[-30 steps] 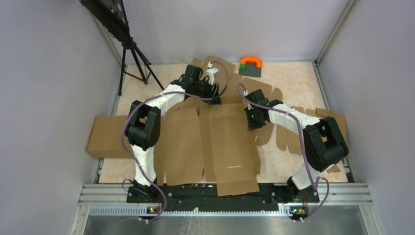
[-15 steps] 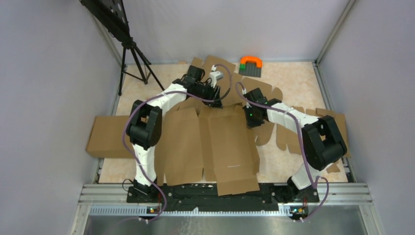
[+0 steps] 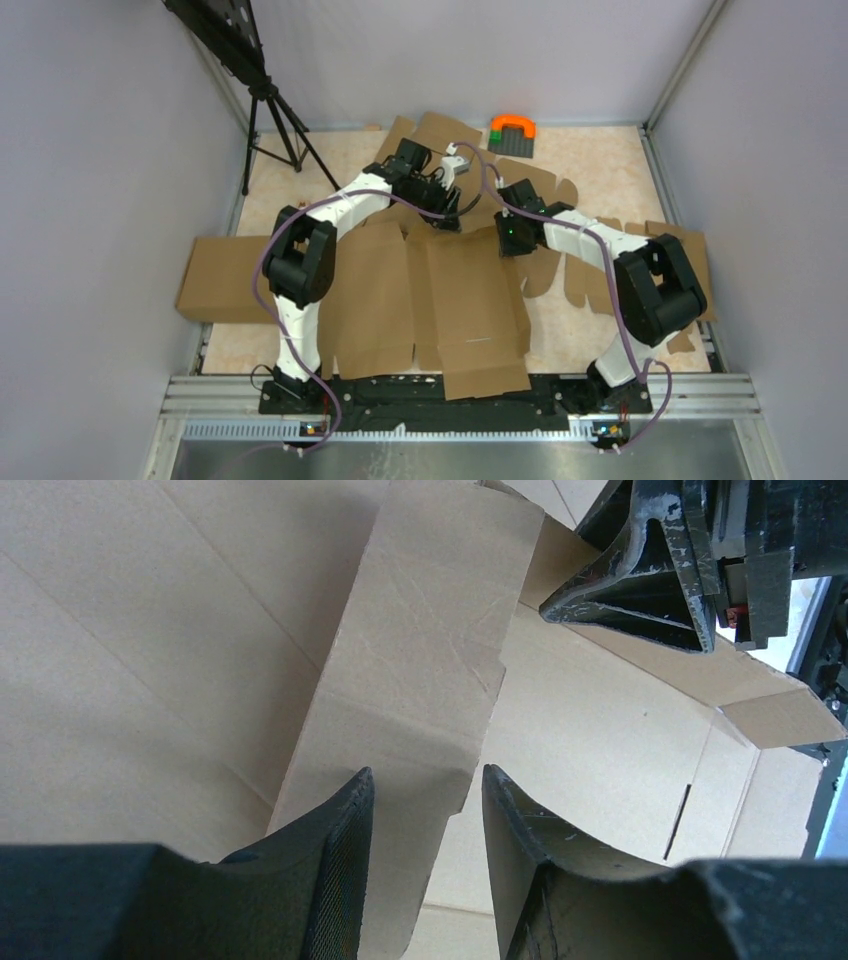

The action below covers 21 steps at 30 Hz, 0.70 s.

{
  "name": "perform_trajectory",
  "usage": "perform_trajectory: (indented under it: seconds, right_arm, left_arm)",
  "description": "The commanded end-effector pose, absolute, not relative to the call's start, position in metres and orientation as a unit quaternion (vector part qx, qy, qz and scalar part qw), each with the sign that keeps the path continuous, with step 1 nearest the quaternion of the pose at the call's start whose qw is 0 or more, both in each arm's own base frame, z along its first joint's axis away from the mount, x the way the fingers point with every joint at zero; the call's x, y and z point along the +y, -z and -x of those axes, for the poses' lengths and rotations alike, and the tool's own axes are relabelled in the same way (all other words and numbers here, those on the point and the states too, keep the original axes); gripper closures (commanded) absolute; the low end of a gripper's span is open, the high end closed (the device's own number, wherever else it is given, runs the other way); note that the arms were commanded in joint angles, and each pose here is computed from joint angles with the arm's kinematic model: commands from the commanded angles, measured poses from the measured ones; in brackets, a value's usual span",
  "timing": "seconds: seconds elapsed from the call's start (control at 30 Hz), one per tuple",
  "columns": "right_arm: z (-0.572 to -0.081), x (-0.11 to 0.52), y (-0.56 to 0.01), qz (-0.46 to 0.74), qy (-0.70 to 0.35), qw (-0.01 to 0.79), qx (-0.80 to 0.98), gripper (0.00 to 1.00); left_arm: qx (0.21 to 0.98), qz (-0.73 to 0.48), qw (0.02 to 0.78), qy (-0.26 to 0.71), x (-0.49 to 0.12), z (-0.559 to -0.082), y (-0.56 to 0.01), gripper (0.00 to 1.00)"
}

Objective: Fold the paper box
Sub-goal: Fold the paper box at the center of the board.

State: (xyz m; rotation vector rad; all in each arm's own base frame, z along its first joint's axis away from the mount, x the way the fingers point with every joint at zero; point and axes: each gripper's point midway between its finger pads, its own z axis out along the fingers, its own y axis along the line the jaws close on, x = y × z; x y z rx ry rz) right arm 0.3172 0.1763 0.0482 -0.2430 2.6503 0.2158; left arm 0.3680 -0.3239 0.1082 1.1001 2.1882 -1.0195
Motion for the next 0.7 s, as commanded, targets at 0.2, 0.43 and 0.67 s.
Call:
perform_trajectory:
  seconds: [0.2, 0.43, 0.67]
  right_arm:
    - [-0.342, 0.193, -0.069, 0.033, -0.147, 0.308, 0.939, 0.58]
    - [-0.345, 0.192, -0.086, 0.003, -0.216, 0.332, 0.918, 0.46]
    - [-0.351, 0.187, -0.101, -0.034, -0.247, 0.363, 0.898, 0.39]
  left_arm:
    - [0.807, -0.408, 0.251, 0.345, -0.326, -0.373, -0.104, 0.53]
    - [0.81, -0.405, 0.249, 0.345, -0.327, -0.375, -0.103, 0.53]
    - [0.81, -0.405, 0.244, 0.347, -0.328, -0.374, -0.101, 0.53]
